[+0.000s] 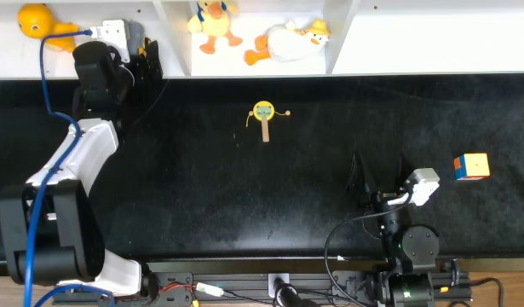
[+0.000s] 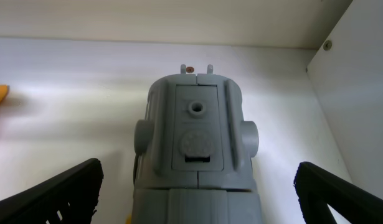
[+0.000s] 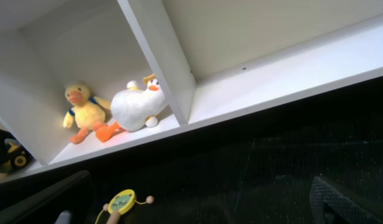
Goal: Store Toys
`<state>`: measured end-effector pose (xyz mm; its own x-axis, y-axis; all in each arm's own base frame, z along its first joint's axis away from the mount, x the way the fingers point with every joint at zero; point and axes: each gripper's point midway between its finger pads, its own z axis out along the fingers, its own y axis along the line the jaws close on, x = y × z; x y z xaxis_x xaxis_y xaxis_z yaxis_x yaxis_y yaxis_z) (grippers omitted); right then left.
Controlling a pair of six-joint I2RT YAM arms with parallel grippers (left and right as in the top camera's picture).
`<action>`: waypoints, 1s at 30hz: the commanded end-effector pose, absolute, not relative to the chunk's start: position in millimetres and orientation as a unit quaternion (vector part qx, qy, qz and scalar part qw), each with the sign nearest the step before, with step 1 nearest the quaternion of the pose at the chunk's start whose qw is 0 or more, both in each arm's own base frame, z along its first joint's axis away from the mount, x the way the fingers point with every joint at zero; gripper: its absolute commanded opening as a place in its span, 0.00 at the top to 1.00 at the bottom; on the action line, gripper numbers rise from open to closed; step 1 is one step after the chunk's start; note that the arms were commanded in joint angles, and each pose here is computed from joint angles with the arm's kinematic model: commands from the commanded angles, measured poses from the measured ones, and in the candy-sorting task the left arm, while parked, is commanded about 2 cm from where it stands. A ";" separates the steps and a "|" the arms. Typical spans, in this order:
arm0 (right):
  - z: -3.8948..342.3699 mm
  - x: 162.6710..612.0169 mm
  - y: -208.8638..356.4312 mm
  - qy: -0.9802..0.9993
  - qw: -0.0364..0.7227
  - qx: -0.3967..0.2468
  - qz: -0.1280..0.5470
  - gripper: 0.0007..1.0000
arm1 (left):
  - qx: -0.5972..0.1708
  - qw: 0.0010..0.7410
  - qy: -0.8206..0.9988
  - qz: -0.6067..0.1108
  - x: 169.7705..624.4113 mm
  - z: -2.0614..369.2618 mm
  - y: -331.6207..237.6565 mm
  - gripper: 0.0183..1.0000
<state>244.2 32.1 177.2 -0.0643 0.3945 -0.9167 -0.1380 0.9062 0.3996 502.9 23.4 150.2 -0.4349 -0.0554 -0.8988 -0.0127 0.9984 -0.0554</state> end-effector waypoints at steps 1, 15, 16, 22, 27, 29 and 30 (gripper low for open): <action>173.0 244.3 34.3 0.704 0.675 0.090 0.202 0.00 | -0.011 0.541 0.840 -0.027 501.2 171.4 17.9 0.00; 173.0 244.2 34.3 0.704 0.675 0.090 0.202 0.00 | -0.012 0.487 0.873 -0.017 412.0 226.0 15.2 0.00; 173.0 244.3 34.3 0.704 0.675 0.090 0.202 0.00 | -0.013 0.480 0.877 -0.015 403.0 228.0 15.3 0.00; 173.0 244.3 34.3 0.704 0.675 0.090 0.202 0.01 | -0.015 0.472 0.881 -0.014 344.4 256.0 11.5 0.00; 173.0 244.3 34.3 0.704 0.675 0.090 0.202 0.00 | -0.016 0.485 0.874 -0.010 294.0 279.5 9.5 0.00; 173.0 244.3 34.3 0.704 0.675 0.090 0.202 0.00 | -0.016 0.477 0.879 -0.011 274.3 279.2 8.0 0.00; 173.0 244.3 34.3 0.704 0.675 0.090 0.202 0.00 | -0.016 0.468 0.883 -0.011 264.7 276.0 7.2 0.00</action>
<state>244.2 32.2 177.2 -0.0645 0.3944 -0.9167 -0.1383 0.9062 0.3996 279.7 8.1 267.8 -0.5719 -0.0572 -0.8184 -0.0237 0.9983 -0.0532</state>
